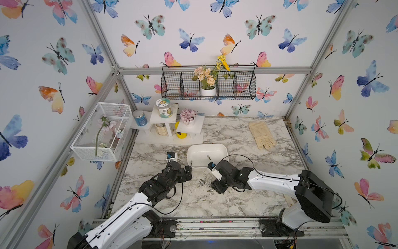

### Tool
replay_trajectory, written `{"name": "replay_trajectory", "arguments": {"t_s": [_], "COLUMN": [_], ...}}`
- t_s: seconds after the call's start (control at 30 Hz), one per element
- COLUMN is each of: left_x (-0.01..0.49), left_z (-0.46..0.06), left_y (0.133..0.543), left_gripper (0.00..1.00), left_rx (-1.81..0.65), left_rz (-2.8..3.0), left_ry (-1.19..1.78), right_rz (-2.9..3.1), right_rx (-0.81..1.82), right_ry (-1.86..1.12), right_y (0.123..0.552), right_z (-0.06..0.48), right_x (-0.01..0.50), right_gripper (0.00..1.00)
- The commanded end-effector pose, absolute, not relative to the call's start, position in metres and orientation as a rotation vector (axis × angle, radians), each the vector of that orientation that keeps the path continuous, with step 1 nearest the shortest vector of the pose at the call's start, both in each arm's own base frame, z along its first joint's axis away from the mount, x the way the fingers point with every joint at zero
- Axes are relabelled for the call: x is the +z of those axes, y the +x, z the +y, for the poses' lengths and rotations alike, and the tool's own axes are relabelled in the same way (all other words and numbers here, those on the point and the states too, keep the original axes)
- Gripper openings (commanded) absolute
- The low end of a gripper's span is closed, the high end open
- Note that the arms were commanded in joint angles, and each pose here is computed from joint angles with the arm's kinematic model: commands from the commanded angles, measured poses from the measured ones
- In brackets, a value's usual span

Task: Put the bit on the desktop into the storage box
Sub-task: Pick up the screwdriver bit from the center of the board.

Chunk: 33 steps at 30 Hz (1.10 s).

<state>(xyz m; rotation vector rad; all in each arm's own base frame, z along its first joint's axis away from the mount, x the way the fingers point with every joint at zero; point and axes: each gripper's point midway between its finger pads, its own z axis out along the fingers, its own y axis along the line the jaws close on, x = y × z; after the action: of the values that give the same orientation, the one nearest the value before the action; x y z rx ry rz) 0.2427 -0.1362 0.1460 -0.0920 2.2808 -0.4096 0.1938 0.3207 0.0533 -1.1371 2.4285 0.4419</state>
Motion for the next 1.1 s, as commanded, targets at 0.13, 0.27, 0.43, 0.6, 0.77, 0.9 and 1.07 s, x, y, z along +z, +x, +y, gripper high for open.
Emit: {"name": "replay_trajectory", "arguments": {"t_s": [0.13,0.27,0.43,0.6,0.77,0.9,1.07], "left_x": [0.151,0.153,0.153,0.154,0.153,0.153,0.151], "left_z": [-0.127,-0.126,-0.128,-0.130,-0.131,-0.131,-0.132], "left_y": [0.244,0.245,0.245,0.247,0.247,0.247,0.247], "left_gripper": [0.99,0.99,0.99,0.99,0.99,0.99,0.99], "left_rx": [-0.364,-0.359,-0.364,-0.369,-0.367,-0.368,-0.369], "left_rz": [2.262,2.258,2.263,2.262,2.266,2.265,2.268], "left_ry": [-0.118,-0.121,-0.117,-0.110,-0.107,-0.107,-0.104], "right_rz": [2.402,2.398,2.405,2.404,2.402,2.409,2.415], "right_rx": [0.327,0.305,0.296,0.295,0.274,0.253,0.248], "right_ry": [-1.190,-1.203,-1.225,-1.227,-1.225,-1.230,-1.235], "right_y": [0.206,0.209,0.210,0.212,0.215,0.217,0.218], "right_z": [0.320,0.321,0.324,0.327,0.328,0.327,0.329], "right_x": [0.046,0.041,0.034,0.030,0.028,0.023,0.019], "right_gripper": [0.59,0.57,0.49,0.48,0.46,0.46,0.39]}}
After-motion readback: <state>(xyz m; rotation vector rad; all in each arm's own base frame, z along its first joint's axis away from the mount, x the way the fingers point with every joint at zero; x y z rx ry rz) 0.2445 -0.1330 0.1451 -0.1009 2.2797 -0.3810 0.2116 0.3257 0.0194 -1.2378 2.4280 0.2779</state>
